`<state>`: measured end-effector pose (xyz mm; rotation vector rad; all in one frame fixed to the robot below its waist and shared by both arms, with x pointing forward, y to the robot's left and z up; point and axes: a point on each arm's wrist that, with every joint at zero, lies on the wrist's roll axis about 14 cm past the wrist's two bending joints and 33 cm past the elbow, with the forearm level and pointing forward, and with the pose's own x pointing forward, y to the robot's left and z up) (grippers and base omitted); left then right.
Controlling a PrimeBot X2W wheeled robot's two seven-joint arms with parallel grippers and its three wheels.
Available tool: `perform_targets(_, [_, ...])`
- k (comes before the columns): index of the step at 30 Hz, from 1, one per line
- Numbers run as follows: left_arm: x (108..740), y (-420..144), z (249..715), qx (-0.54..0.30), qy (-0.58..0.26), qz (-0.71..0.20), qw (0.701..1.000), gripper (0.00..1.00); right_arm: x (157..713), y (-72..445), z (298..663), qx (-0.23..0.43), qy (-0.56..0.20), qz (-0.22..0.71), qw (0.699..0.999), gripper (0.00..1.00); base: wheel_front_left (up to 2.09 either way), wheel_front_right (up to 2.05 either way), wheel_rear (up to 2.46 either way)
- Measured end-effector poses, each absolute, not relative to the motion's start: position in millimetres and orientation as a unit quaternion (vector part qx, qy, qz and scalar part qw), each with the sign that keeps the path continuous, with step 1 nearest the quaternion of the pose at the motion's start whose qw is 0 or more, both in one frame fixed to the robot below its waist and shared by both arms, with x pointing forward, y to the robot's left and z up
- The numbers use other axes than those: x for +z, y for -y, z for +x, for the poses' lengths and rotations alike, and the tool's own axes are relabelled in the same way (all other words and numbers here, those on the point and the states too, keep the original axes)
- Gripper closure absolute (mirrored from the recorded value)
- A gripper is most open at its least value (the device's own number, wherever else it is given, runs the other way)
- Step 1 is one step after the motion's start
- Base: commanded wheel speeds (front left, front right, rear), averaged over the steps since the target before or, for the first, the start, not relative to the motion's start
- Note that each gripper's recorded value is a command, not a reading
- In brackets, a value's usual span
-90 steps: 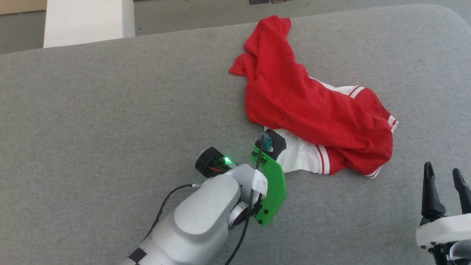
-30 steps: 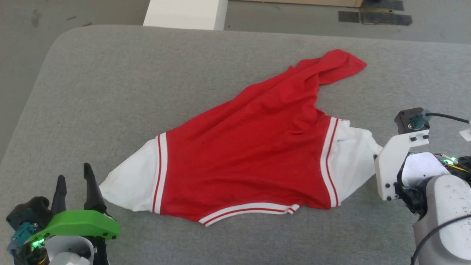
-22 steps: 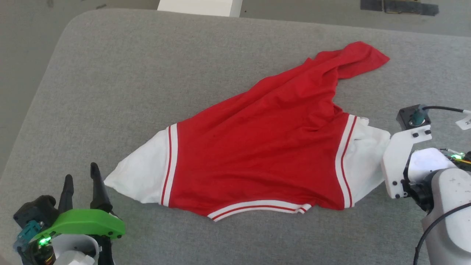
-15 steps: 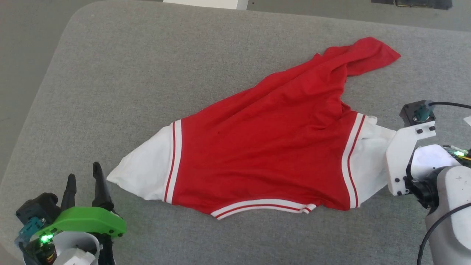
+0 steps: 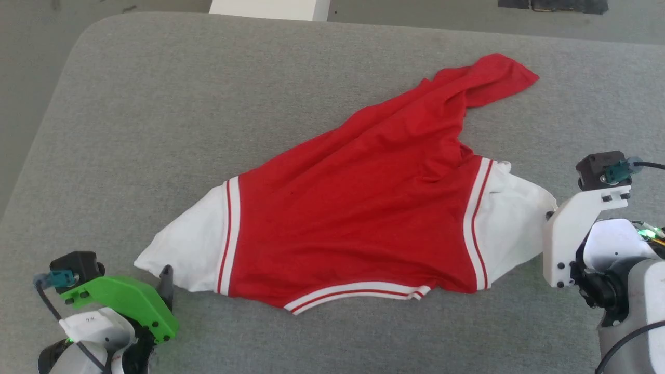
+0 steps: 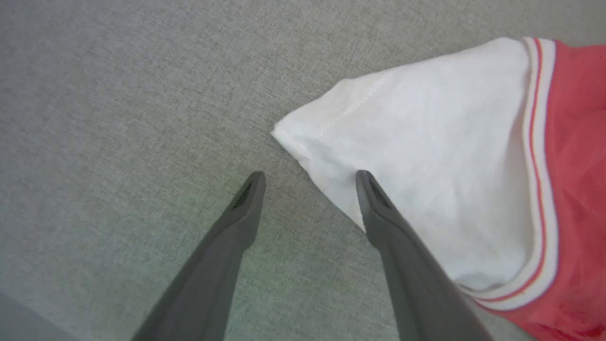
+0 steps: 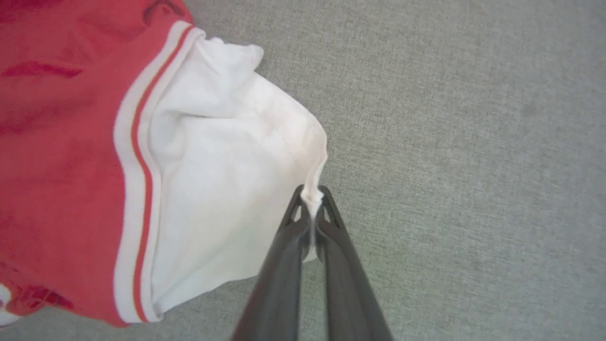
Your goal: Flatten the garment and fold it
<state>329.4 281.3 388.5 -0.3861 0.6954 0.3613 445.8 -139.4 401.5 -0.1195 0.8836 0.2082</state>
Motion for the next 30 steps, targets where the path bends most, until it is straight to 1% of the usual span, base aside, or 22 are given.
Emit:
perform_targets(5, [377, -274, 341, 0.155, -0.360, -0.196, 0.899, 0.00, 404, 143, 441, 0.096, -0.423, -0.046, 0.900, 1.00, 0.00, 0.00, 0.00])
perform_targets(6, [375, -273, 343, 0.150, -0.363, -0.196, 0.899, 0.02, 403, 146, 440, 0.093, -0.424, -0.045, 0.900, 1.00, 0.00, 0.00, 0.00])
perform_targets(7, [374, -271, 345, 0.147, -0.363, -0.201, 0.898, 0.65, 402, 148, 438, 0.090, -0.426, -0.045, 0.899, 1.00, 0.00, 0.00, 0.00])
perform_targets(8, [373, -271, 347, 0.145, -0.364, -0.204, 0.897, 0.84, 400, 149, 436, 0.088, -0.429, -0.045, 0.898, 1.00, 0.00, 0.00, 0.00])
perform_targets(9, [371, -269, 349, 0.141, -0.364, -0.208, 0.897, 1.00, 399, 151, 434, 0.086, -0.431, -0.044, 0.897, 1.00, 0.00, 0.00, 0.00])
perform_targets(11, [372, -267, 353, 0.135, -0.356, -0.219, 0.898, 1.00, 399, 153, 432, 0.083, -0.431, -0.042, 0.898, 1.00, 0.00, 0.00, 0.00])
perform_targets(15, [389, -248, 368, 0.106, -0.309, -0.281, 0.902, 1.00, 414, 156, 436, 0.077, -0.403, -0.017, 0.912, 1.00, 0.00, 0.00, 0.00])
perform_targets(17, [411, -239, 380, 0.083, -0.266, -0.322, 0.905, 1.00, 423, 153, 438, 0.082, -0.389, 0.012, 0.917, 1.00, 0.00, 0.00, 0.00])
perform_targets(20, [461, -237, 398, 0.048, -0.180, -0.368, 0.911, 1.00, 451, 152, 447, 0.089, -0.346, 0.071, 0.931, 1.00, 0.00, 0.00, 0.00])
perform_targets(24, [545, -231, 420, -0.019, -0.065, -0.391, 0.918, 1.00, 515, 150, 467, 0.111, -0.251, 0.142, 0.951, 1.00, 0.00, 0.00, 0.00])
perform_targets(30, [675, -228, 438, -0.090, 0.089, -0.354, 0.927, 1.00, 644, 151, 483, 0.154, -0.075, 0.193, 0.966, 1.00, 0.00, 0.00, 0.00])
